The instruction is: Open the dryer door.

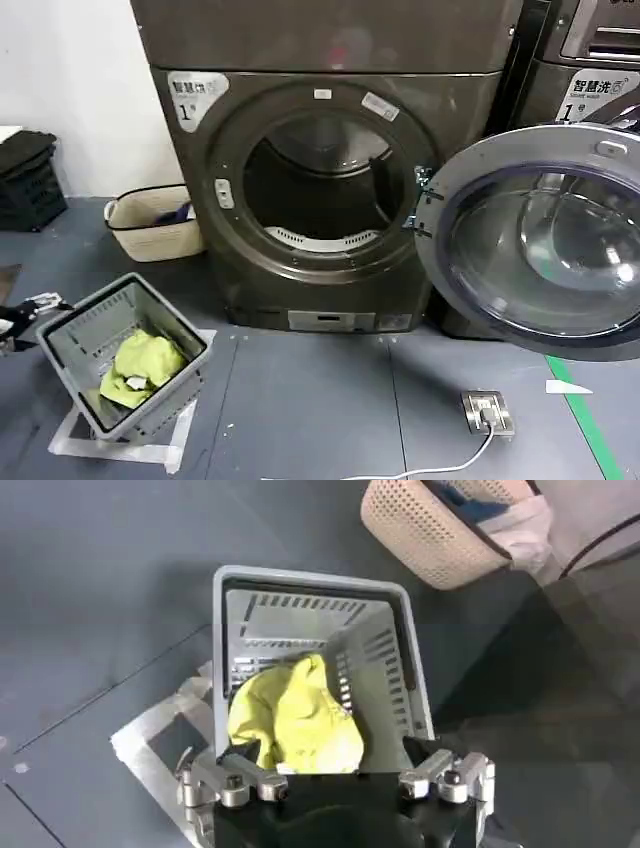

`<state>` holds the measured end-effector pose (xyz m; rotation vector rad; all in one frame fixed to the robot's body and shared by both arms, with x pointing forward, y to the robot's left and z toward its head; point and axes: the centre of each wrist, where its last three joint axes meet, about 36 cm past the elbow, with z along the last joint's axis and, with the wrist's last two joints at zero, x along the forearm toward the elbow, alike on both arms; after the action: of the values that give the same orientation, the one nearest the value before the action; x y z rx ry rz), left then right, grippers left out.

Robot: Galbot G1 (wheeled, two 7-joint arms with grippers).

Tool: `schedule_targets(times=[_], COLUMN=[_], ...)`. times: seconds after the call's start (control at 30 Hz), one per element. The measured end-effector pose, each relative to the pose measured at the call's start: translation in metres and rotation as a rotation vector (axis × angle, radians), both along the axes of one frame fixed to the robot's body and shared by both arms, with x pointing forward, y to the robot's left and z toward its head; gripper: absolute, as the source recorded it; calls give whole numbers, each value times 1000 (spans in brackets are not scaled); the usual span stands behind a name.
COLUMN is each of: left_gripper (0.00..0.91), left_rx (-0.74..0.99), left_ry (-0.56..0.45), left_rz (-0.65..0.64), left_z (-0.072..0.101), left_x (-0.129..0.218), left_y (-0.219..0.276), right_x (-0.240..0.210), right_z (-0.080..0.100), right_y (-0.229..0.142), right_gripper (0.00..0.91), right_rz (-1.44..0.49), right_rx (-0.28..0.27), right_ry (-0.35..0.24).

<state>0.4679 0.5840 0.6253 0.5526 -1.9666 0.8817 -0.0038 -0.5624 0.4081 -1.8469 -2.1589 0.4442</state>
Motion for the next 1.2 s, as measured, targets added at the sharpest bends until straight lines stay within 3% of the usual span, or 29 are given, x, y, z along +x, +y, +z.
schedule_targets(times=[1.2], left_gripper=[907], left_rx=[-15], left_ry=[57], left_rz=[20], left_z=[-19], left_x=[10], left_y=[4], right_x=[-1], right_z=[-3], right_y=[0], right_gripper=[907], right_rz=[-2], right_rx=[-9], right_ry=[0])
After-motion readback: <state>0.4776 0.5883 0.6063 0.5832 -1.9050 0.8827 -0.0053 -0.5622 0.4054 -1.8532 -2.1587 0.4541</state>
